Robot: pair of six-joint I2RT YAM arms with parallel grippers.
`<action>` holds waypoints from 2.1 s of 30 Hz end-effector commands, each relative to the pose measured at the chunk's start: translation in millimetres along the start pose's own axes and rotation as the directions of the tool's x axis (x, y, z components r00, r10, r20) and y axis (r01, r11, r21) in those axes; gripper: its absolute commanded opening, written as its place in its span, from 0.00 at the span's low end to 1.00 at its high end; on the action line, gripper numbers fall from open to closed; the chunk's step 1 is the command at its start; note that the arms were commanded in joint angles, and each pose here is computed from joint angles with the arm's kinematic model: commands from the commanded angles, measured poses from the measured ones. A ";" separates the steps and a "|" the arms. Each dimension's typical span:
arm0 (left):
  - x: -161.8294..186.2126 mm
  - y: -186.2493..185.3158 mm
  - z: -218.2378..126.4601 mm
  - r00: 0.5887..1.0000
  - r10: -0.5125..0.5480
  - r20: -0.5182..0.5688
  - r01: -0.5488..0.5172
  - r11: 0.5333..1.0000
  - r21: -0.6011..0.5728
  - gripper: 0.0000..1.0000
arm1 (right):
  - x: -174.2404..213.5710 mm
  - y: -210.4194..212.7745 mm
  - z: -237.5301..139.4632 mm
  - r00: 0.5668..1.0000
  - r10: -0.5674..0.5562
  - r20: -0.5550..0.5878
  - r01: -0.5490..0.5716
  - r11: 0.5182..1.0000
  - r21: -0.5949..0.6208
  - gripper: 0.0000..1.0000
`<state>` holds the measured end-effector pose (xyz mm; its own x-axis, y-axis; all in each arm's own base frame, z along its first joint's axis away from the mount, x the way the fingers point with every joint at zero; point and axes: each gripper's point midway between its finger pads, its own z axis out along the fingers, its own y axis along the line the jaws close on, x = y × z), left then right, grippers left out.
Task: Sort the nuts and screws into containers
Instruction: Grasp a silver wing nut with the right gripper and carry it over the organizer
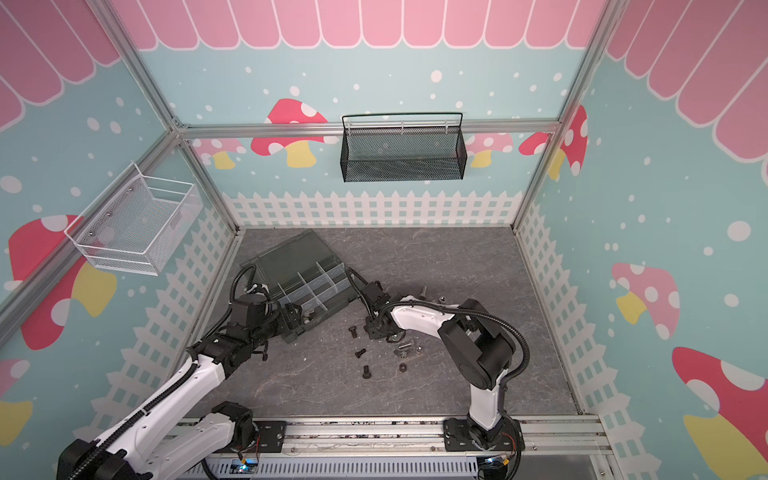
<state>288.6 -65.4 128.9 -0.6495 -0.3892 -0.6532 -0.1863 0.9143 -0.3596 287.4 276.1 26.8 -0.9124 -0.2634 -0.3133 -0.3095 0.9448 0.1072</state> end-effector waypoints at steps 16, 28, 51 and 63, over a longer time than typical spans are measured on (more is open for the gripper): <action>-2.4 4.4 -2.8 0.999 -0.036 0.021 0.036 0.999 -0.010 1.00 | 25.5 -9.2 12.9 0.998 -0.001 -0.066 0.005 0.998 0.065 0.32; -7.0 10.6 -11.4 0.995 -0.068 0.072 0.070 0.997 -0.018 1.00 | 21.7 -2.1 9.9 0.998 -0.038 -0.049 0.041 0.997 0.059 0.12; -7.8 27.9 -19.0 0.976 -0.161 0.149 0.170 0.984 -0.050 0.99 | -89.5 95.9 -74.6 0.922 -0.204 0.329 0.269 0.949 -0.163 0.00; -11.1 46.7 -45.2 0.947 -0.201 0.250 0.225 0.972 -0.071 0.96 | -123.4 184.5 -55.2 0.859 -0.308 0.409 0.435 0.860 -0.267 0.00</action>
<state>262.7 -26.3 157.1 -0.4190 -0.5616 -0.7135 -0.3193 0.8267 -0.4632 331.6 455.9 138.6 -0.6185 -0.4020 -0.6752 -0.6911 0.6871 0.2240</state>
